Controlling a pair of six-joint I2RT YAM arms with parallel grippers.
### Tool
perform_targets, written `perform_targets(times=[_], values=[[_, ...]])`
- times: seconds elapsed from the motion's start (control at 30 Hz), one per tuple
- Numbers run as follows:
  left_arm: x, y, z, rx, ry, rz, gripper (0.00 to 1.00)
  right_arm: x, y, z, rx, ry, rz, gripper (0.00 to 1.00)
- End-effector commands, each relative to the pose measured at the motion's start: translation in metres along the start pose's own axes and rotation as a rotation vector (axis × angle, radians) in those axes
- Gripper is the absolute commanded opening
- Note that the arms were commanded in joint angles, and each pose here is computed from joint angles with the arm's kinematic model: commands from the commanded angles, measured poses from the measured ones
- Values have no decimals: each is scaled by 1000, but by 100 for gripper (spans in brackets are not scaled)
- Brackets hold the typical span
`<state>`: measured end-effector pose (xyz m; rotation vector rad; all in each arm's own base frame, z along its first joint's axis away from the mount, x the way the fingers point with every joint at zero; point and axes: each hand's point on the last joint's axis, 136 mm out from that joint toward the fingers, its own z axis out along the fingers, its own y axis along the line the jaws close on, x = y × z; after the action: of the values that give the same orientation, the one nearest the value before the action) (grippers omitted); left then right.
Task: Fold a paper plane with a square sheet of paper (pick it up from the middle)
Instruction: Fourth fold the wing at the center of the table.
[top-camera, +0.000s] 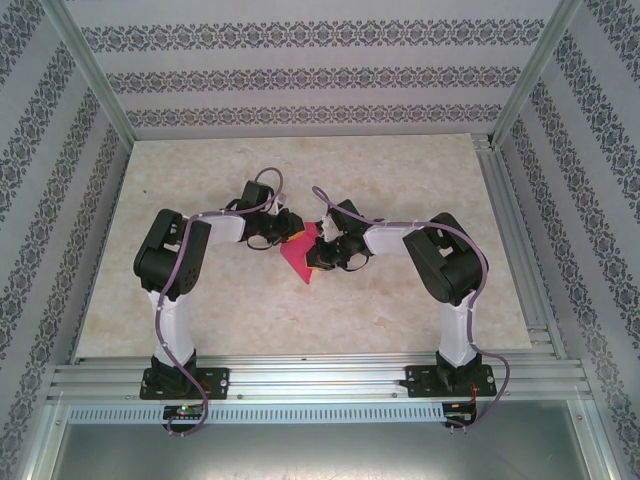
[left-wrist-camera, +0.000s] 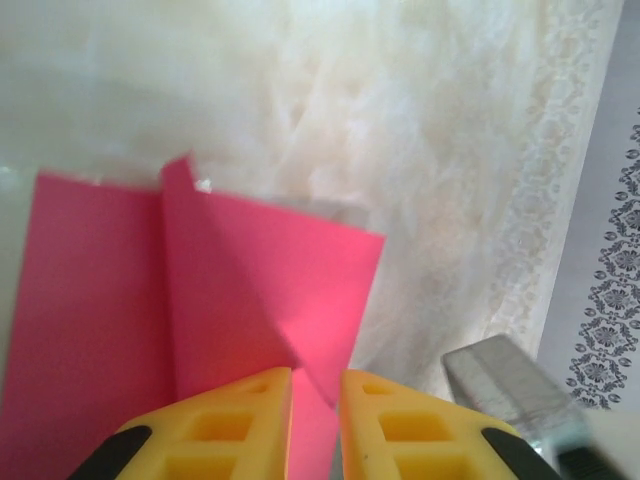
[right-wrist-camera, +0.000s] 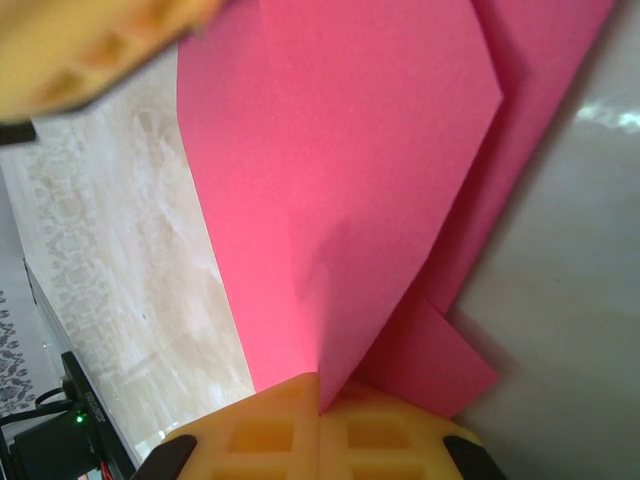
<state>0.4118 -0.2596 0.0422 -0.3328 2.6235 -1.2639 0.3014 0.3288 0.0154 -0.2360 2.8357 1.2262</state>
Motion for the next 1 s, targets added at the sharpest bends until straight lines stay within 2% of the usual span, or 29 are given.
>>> perform_targets(times=[0.0, 0.37, 0.67, 0.97], values=[[-11, 12, 6, -47, 0, 12, 22, 7, -5, 6, 29, 29, 1, 3], [-14, 49, 20, -118, 19, 8, 21, 5, -4, 5, 33, 33, 2, 3], [-46, 34, 8, -94, -18, 99, 23, 8, -9, 6, 41, 36, 15, 3], [-59, 41, 13, -70, -22, 72, 25, 10, -12, 7, 46, 39, 25, 3]])
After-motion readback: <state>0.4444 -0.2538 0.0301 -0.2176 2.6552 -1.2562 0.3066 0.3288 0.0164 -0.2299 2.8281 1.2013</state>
